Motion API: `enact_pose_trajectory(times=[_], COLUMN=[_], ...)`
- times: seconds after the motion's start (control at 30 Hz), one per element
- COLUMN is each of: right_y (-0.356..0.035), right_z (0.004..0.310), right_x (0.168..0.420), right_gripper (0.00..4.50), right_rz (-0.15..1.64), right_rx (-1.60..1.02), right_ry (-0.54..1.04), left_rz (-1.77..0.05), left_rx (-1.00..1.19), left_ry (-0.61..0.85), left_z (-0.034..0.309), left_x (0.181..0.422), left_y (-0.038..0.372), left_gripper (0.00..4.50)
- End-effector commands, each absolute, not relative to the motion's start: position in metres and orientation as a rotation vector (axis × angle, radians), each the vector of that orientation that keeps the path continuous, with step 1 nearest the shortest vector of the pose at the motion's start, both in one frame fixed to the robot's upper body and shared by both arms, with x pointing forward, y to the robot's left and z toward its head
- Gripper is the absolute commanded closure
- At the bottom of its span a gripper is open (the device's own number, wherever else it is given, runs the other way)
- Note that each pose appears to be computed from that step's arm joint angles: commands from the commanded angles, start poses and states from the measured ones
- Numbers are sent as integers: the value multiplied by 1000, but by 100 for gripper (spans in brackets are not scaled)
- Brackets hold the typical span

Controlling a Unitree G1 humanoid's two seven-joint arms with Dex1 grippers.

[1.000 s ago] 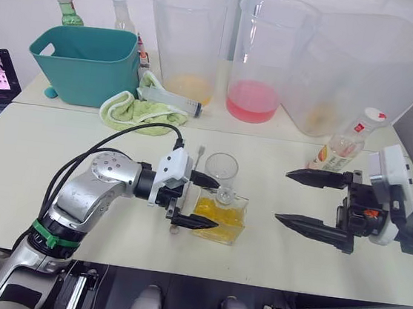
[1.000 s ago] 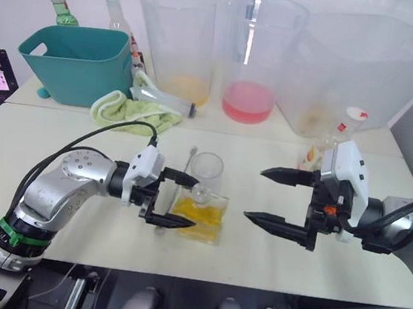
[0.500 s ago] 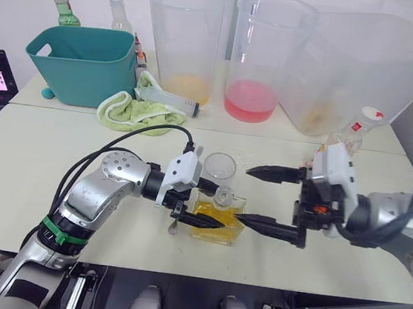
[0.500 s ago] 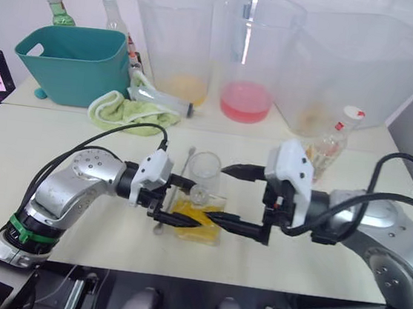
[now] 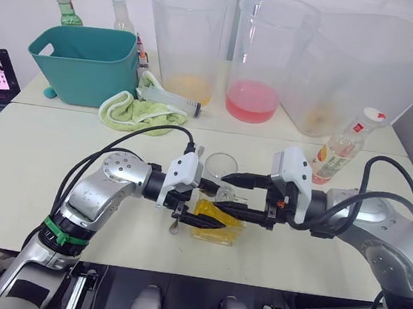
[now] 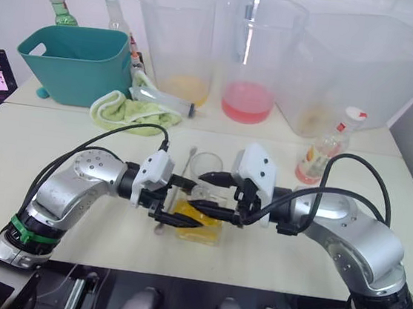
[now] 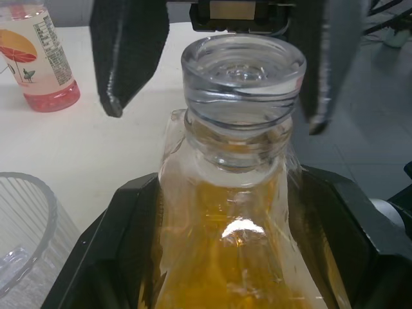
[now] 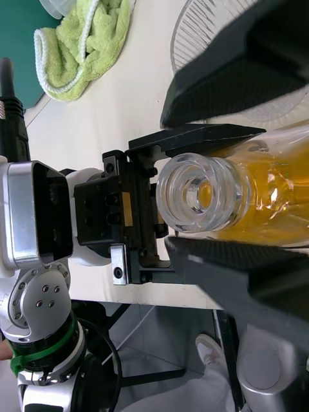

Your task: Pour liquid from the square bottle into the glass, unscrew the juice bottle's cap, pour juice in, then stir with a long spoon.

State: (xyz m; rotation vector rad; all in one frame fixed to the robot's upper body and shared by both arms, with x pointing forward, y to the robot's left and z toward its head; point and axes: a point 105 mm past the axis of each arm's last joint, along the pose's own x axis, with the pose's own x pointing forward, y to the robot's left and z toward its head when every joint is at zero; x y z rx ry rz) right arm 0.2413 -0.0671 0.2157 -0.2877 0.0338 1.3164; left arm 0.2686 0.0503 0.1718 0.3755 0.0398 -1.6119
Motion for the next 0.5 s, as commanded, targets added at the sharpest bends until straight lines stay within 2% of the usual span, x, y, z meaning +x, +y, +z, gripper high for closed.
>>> enact_pose_trajectory(times=[0.03, 0.07, 0.23, 0.5], right_y=[-66, -66, -68, -65], right_z=[225, 225, 229, 264], right_x=[238, 237, 236, 230], right_gripper=[324, 343, 343, 343], right_rz=[1323, 1329, 1330, 1349], right_rx=[-296, -294, -279, -137], right_ry=[-23, -22, -14, -93], left_rz=[-1620, -1623, -1635, -1658], left_rx=[384, 384, 379, 400], left_ry=[54, 58, 101, 114], left_z=[165, 164, 160, 160], left_x=[264, 264, 262, 258], left_y=[48, 48, 48, 46], left_gripper=[171, 171, 171, 171])
